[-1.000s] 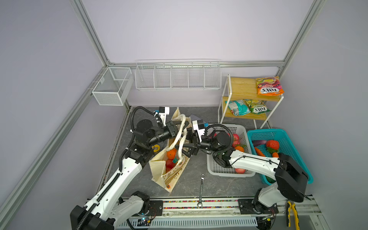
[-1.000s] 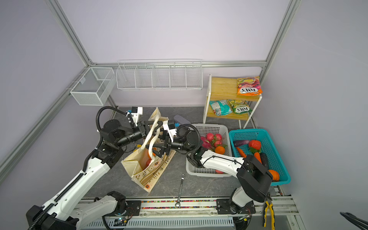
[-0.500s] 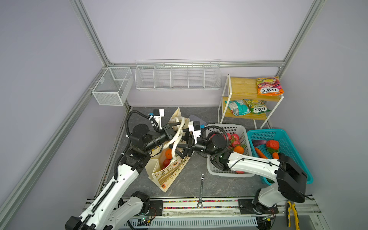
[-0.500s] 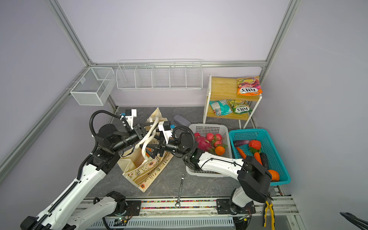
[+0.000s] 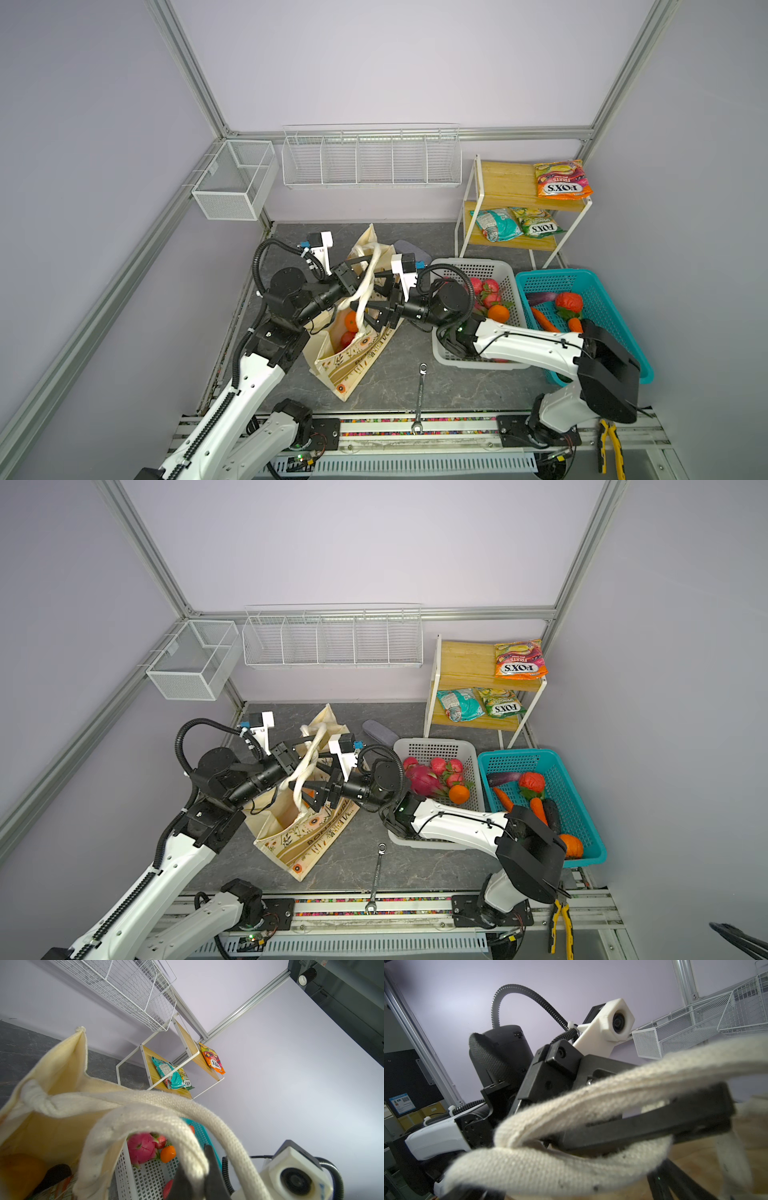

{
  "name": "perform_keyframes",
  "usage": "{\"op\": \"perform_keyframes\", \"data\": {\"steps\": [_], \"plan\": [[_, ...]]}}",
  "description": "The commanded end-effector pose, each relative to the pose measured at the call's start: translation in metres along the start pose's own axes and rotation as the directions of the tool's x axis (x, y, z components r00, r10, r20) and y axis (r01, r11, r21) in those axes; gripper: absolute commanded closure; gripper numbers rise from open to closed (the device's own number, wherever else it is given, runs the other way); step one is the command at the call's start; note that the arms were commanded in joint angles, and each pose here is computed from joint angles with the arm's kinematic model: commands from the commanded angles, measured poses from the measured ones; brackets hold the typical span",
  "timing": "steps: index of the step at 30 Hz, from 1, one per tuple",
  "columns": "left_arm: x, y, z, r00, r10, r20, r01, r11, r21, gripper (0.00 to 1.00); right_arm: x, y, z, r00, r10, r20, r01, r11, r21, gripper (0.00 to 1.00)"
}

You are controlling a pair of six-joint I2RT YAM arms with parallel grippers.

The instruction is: Place the food into the grocery bag and tie it

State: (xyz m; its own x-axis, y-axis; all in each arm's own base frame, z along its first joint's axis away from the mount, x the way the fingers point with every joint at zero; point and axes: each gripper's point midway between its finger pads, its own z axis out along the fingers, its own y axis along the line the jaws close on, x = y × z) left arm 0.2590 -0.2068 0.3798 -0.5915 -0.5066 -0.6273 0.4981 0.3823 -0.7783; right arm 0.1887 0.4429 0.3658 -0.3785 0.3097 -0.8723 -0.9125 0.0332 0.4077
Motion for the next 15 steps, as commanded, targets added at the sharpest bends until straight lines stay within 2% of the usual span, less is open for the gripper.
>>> {"op": "perform_keyframes", "data": {"steps": [1,9,15], "plan": [[0.014,0.032,-0.004,0.999,0.029,-0.045,-0.035,0.991,-0.131,1.0,-0.081,0.051,-0.006,0.966,-0.021,0.256,0.057,0.99,-0.132,0.01],[-0.002,0.009,-0.019,0.993,0.108,-0.044,-0.114,0.98,-0.161,1.0,-0.086,0.063,-0.01,0.967,-0.019,0.256,0.064,0.983,-0.17,0.01],[-0.006,-0.007,-0.01,0.995,0.086,-0.057,-0.09,0.992,-0.087,1.0,-0.092,0.073,-0.009,0.968,-0.031,0.249,0.083,0.975,-0.204,0.02]]}}
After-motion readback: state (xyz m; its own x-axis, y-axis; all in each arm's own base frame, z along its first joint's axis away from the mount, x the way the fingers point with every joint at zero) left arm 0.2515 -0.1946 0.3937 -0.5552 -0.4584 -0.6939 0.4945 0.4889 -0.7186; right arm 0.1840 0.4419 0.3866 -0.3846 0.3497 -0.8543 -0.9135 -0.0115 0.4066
